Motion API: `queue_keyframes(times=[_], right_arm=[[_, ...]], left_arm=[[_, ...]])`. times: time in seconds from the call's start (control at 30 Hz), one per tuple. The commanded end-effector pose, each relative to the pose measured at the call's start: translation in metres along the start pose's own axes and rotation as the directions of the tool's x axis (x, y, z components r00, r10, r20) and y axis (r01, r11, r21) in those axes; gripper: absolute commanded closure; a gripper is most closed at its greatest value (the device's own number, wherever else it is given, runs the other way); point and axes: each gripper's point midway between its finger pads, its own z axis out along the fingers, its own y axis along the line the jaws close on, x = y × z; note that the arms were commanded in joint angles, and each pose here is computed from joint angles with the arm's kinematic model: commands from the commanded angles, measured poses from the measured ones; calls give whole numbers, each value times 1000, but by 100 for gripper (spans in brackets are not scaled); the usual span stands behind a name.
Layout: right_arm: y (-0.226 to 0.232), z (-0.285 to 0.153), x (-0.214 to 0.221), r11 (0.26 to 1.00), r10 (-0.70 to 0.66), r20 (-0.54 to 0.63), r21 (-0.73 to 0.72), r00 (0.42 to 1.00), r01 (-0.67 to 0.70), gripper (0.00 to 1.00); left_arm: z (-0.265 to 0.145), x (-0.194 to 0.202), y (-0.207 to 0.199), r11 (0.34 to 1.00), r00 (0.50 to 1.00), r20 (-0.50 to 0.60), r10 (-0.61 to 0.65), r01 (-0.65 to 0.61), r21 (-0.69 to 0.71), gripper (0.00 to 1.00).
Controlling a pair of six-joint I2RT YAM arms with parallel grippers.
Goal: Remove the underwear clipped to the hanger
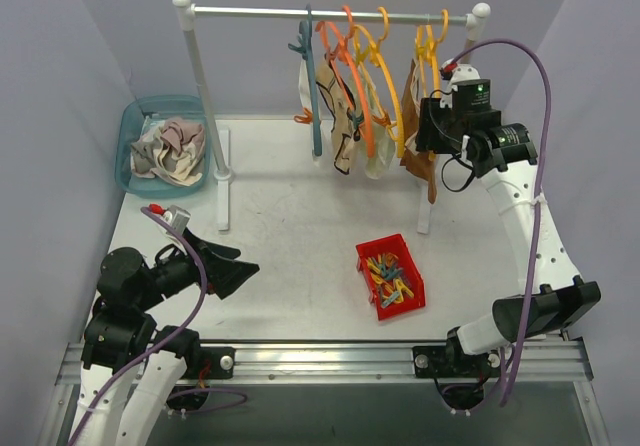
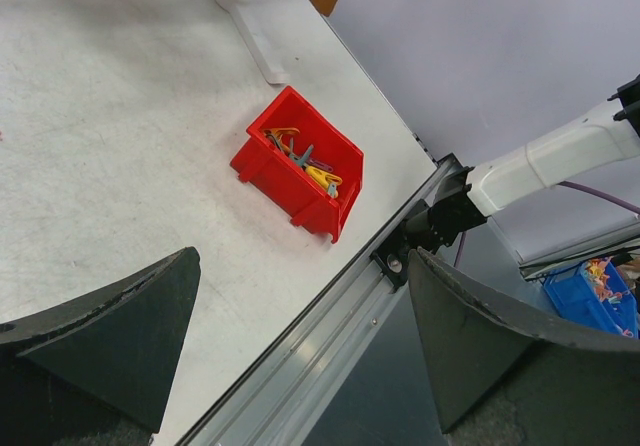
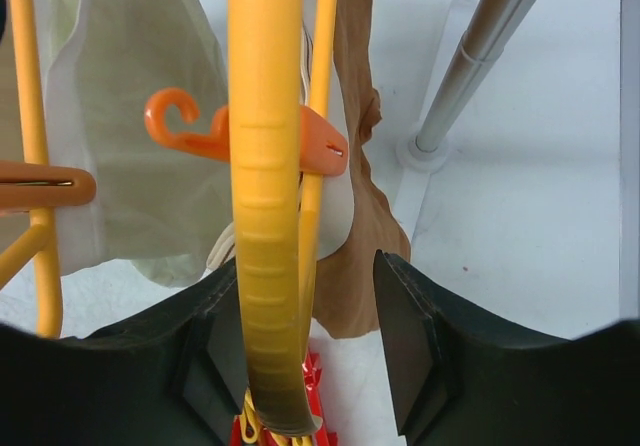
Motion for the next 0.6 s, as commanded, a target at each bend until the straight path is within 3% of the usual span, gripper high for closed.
queue_keyframes(times=[0.0, 0.17, 0.23, 0.37, 0.57], right_arm=[[-3, -13, -24, 1000, 15, 110, 9, 994, -17, 52], [-2, -14, -26, 1000, 3, 138, 11, 990, -5, 62], [-3, -11, -25, 1000, -2, 133, 15, 991, 0, 70], [-3, -5, -21, 1000, -3, 116, 19, 993, 1, 95], [-3, -7, -25, 1000, -13, 128, 19, 992, 10, 100]], left_arm=[[-2, -4, -5, 1000, 1000, 10, 19, -19, 12, 6], [0, -5, -4, 1000, 1000, 13, 17, -17, 14, 6], [1, -5, -4, 1000, 1000, 12, 17, -17, 15, 6], [1, -6, -4, 1000, 1000, 12, 17, -17, 15, 6], [1, -5, -3, 1000, 1000, 9, 13, -13, 12, 6]])
